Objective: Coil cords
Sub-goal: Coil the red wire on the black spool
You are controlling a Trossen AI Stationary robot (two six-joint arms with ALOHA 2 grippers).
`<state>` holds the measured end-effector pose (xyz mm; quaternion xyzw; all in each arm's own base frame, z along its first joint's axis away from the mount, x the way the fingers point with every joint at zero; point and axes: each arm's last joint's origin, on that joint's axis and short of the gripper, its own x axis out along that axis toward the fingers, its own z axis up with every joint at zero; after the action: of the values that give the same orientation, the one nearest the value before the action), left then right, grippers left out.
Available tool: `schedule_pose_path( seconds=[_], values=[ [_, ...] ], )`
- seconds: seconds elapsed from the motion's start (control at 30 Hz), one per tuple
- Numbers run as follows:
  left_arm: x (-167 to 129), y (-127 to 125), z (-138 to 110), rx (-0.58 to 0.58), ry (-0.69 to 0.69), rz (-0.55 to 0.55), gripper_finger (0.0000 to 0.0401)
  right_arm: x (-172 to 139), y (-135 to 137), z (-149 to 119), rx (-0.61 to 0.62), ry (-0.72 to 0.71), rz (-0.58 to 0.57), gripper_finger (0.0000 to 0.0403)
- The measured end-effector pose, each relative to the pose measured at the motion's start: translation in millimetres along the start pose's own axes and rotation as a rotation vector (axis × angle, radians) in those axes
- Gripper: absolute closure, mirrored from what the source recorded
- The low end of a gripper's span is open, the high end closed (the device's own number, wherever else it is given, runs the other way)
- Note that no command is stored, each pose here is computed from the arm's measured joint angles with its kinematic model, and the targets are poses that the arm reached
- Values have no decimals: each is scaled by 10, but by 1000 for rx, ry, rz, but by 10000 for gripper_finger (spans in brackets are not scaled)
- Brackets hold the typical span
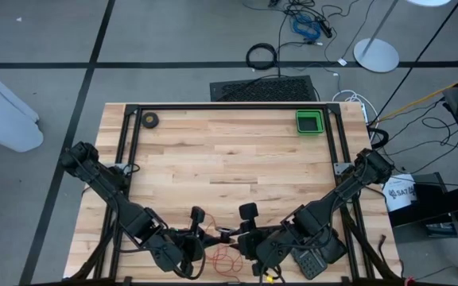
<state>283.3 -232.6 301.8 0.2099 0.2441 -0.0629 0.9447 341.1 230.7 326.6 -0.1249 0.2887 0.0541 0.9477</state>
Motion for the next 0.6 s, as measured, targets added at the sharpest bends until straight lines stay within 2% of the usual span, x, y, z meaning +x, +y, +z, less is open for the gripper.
schedule_pose_path(
  seconds=[0.1, 0.27, 0.6],
  values=[
    [-1, -1, 6, -2, -5, -1, 400, -46, 39, 25, -15, -13, -15, 284],
    [-2, -3, 6, 0, -4, -6, 400, -196, 73, 120, -30, -44, -120, 284],
    [-3, -2, 4, 0, -2, -4, 400, -147, 7, 22, 14, 45, -160, 284]
  ],
)
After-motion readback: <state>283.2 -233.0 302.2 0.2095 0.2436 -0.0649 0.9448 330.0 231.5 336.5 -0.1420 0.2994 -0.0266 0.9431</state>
